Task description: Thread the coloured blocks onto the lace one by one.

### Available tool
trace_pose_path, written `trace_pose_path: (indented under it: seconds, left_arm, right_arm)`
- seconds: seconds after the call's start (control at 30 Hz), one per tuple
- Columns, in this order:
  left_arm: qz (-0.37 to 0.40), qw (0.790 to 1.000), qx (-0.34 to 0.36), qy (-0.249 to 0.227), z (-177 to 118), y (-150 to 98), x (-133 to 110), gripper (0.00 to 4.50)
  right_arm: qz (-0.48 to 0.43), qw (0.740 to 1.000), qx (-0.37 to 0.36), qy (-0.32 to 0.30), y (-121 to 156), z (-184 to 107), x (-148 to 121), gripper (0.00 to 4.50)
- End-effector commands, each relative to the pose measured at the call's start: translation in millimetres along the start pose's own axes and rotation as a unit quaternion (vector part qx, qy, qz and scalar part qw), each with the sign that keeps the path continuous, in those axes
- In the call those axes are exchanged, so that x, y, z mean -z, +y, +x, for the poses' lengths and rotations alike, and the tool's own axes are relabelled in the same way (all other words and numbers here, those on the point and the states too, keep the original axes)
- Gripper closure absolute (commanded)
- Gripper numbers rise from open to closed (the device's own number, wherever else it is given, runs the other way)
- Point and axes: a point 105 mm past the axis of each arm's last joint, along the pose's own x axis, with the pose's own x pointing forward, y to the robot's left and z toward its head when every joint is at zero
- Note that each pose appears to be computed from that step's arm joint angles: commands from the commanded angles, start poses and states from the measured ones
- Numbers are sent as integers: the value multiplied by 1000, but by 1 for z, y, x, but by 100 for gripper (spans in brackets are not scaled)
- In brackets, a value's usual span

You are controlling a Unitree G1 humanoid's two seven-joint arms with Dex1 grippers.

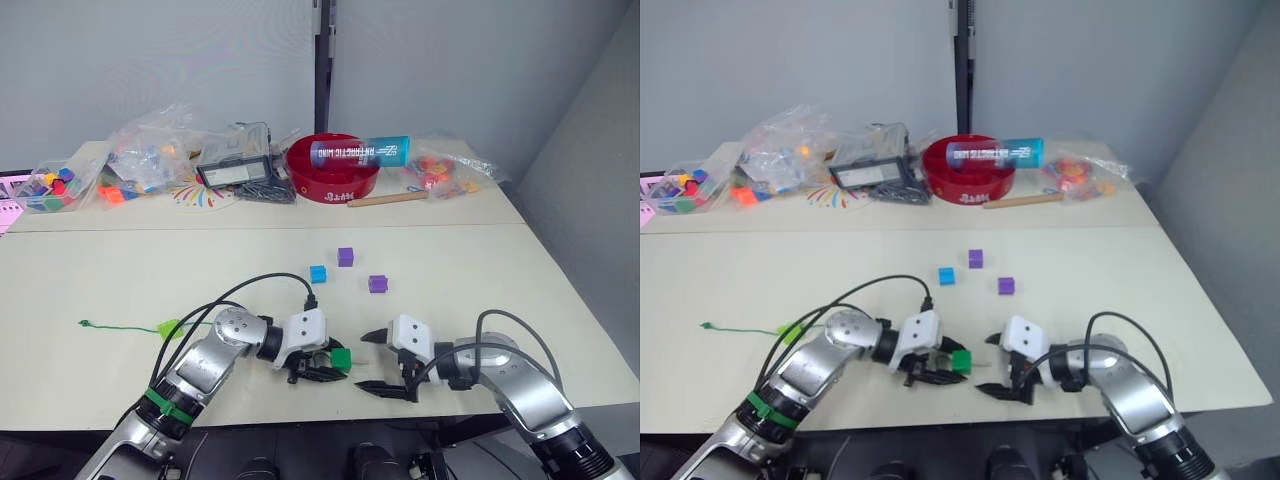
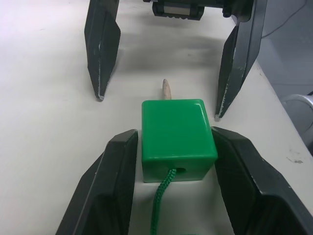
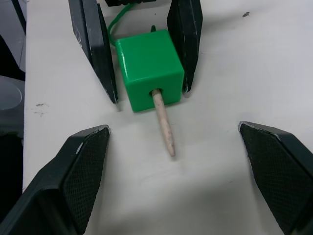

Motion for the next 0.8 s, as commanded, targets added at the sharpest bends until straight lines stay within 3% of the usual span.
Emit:
trace_pose_path:
  seconds: [0.03,0.1,0.2,0.27,0.57,0.8]
  left_arm:
    - [14,1000,-4,-14,3,3,-10,206]
    - [14,1000,-4,-13,3,3,-9,206]
    - [12,1000,0,-13,1,1,-9,276]
    - [11,1000,4,-12,0,0,-9,327]
    - [14,1000,5,-6,-2,2,-7,327]
    - [16,1000,6,-1,-3,4,-7,327]
  right_arm:
    - [-6,1000,7,-5,0,0,-2,1]
    - [-6,1000,6,-7,0,0,-3,1]
    - [-8,1000,5,-11,1,1,-5,71]
    - [-11,1000,4,-11,1,2,-5,148]
    - [-17,1000,0,-20,1,4,-11,449]
    - [-24,999,-1,-24,1,4,-16,450]
